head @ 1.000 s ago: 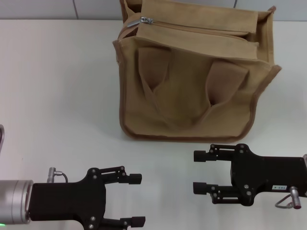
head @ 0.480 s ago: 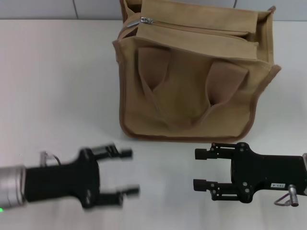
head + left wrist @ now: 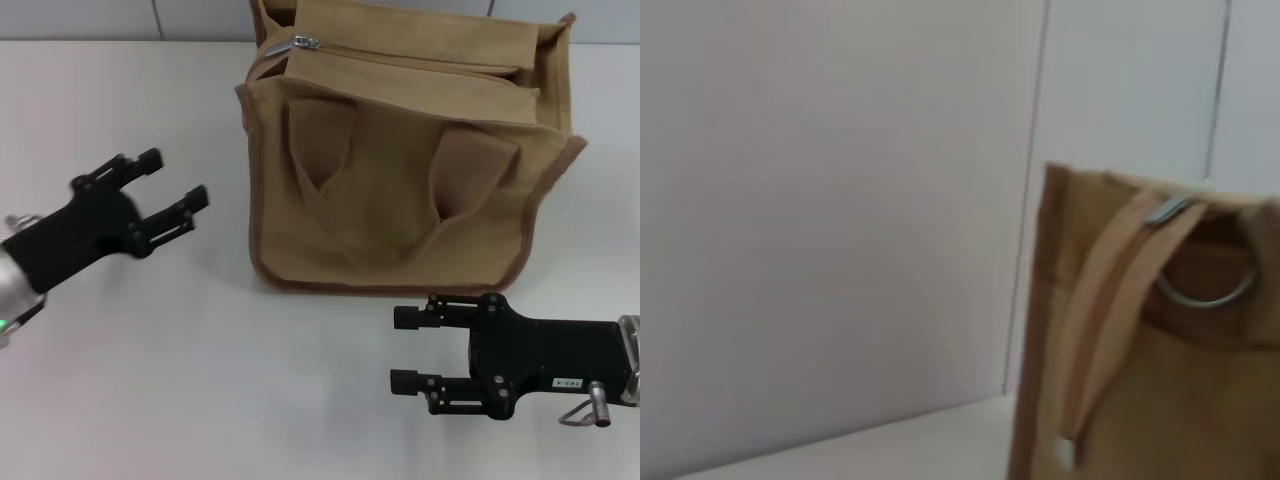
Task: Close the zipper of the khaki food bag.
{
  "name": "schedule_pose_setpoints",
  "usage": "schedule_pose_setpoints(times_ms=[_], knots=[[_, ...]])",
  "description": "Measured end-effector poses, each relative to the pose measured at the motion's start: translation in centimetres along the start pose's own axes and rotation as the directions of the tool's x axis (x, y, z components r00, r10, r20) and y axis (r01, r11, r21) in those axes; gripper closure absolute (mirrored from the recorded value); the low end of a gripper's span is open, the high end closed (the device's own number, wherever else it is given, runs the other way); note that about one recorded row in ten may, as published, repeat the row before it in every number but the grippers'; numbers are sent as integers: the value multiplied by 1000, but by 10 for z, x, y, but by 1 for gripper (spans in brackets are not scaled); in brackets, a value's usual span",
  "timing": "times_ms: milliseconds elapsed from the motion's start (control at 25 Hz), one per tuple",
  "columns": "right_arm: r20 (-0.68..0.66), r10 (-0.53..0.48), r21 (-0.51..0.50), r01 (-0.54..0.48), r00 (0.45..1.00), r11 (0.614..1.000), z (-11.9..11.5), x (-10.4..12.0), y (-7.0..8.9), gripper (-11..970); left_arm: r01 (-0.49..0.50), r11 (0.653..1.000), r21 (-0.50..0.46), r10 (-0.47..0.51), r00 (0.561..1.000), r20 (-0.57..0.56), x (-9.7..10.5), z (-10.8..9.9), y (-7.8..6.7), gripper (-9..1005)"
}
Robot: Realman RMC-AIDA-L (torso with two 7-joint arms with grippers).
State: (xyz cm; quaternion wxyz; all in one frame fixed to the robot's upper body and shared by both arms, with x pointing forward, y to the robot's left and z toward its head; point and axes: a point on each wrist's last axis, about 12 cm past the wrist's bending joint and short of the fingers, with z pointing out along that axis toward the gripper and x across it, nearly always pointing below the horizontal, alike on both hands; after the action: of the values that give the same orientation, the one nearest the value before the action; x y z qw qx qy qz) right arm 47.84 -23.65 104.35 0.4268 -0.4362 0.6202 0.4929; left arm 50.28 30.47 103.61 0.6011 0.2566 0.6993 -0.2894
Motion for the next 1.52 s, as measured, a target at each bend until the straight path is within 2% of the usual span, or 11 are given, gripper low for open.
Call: schedule_pose_setpoints(times_ms=[120, 400, 440, 480, 520, 640, 840, 1240, 1520], knots=[[2, 6, 1, -6, 1000, 1000, 1, 1, 0, 273, 3, 1000, 2, -3, 1000, -21, -4, 31, 2, 221], [15, 34, 9, -34, 999, 999, 1, 6, 5, 273, -85, 995, 59, 84, 996, 30, -13, 60, -9, 227], [19, 38, 11, -38, 999, 999, 1, 7, 6, 273, -85, 995, 59, 84, 996, 30, -13, 60, -9, 228], [24, 47, 15, -47, 999, 999, 0, 9, 7, 273, -70, 997, 29, 67, 994, 82, -18, 64, -8, 229], [24, 47, 15, -47, 999, 999, 0, 9, 7, 273, -70, 997, 29, 67, 994, 82, -18, 64, -8, 230], [33, 59, 11, -59, 998, 998, 0, 11, 10, 273, -10, 998, -60, 22, 979, 204, -26, 64, -6, 232], [40, 64, 10, -65, 997, 998, 0, 11, 11, 273, -21, 999, -49, 33, 965, 261, -31, 62, -8, 237], [41, 66, 12, -67, 997, 998, 1, 11, 11, 273, -13, 999, -40, 23, 963, 268, -32, 65, -11, 246], [45, 64, 3, -64, 997, 998, 1, 10, 11, 273, -43, 998, -41, 51, 971, 234, -26, 74, -18, 252]])
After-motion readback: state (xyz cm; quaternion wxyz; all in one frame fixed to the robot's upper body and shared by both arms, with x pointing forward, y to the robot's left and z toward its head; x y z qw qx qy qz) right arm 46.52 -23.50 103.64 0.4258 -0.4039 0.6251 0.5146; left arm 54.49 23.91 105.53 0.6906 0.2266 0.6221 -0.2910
